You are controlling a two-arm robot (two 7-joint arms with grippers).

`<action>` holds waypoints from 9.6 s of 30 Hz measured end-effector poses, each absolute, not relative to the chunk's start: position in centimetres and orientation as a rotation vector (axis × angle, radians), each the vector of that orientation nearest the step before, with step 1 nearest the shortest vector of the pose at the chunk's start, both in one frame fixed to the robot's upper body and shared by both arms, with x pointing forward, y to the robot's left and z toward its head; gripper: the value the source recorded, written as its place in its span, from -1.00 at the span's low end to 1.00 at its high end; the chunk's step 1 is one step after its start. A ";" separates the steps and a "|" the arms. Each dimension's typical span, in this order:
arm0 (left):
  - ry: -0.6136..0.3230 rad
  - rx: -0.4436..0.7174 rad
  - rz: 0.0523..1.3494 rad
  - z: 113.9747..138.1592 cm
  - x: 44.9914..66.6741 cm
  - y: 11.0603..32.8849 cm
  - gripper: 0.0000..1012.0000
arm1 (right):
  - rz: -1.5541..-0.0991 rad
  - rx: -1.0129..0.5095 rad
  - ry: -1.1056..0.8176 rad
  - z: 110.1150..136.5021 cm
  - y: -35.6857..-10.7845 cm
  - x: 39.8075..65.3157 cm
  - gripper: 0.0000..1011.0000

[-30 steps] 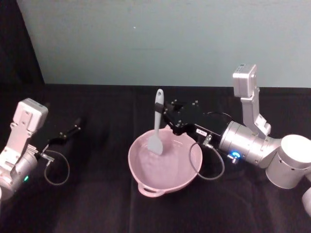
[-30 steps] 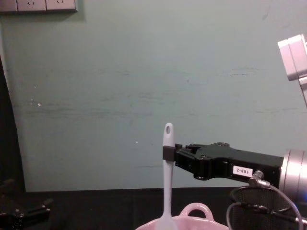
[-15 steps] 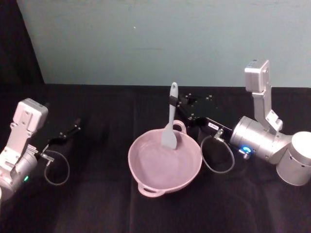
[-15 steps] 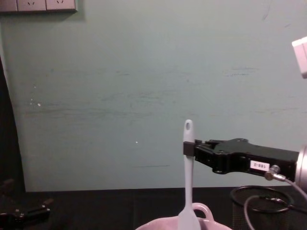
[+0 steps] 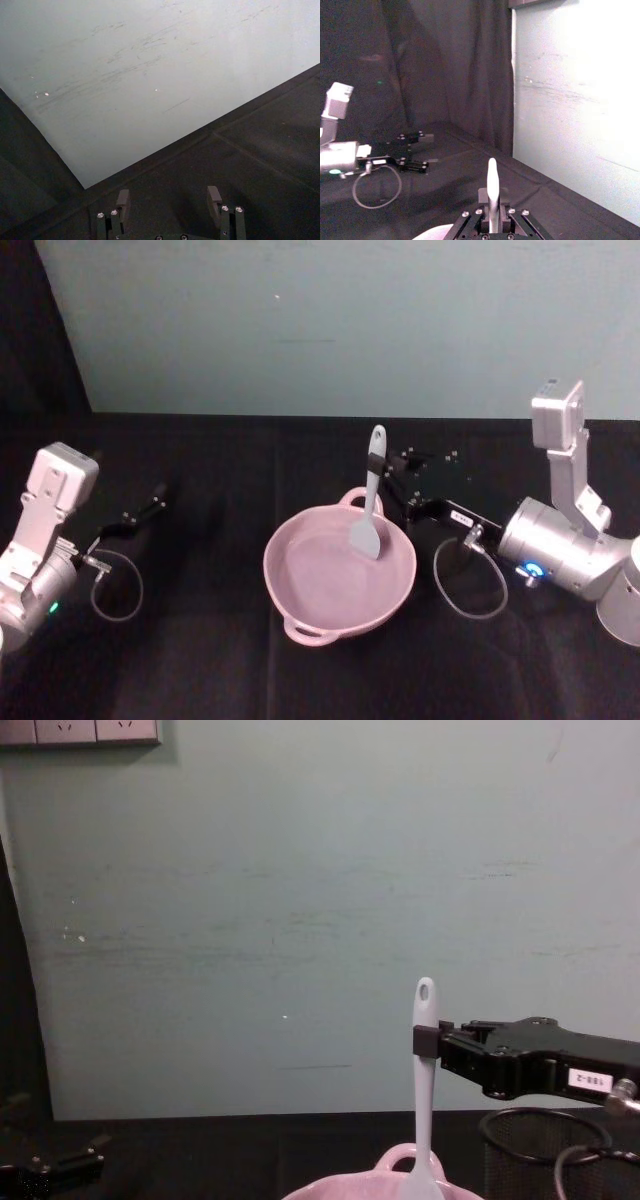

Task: Use the one hand to pick up the spoon and stir the clear water in the bowl.

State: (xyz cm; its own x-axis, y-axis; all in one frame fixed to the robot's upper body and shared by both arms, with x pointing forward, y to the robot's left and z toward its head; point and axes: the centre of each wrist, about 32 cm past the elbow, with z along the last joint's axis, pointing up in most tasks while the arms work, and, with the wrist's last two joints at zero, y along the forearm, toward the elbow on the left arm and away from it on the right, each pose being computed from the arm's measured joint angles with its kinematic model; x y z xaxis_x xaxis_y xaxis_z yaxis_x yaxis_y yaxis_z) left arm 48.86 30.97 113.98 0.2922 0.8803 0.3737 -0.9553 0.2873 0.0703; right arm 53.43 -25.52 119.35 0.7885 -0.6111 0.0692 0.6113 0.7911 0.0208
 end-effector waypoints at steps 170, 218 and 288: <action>-0.285 0.305 1.248 114.0 48.9 31.0 0.99 | -0.577 0.140 -0.074 115.7 -19.8 51.4 -0.75; -0.285 0.304 1.248 114.0 48.9 31.0 0.99 | -0.737 0.097 -0.145 116.1 -23.4 50.9 -0.75; -0.285 0.304 1.248 114.0 48.9 31.0 0.99 | -0.787 0.154 -0.115 114.5 -22.1 53.1 -0.75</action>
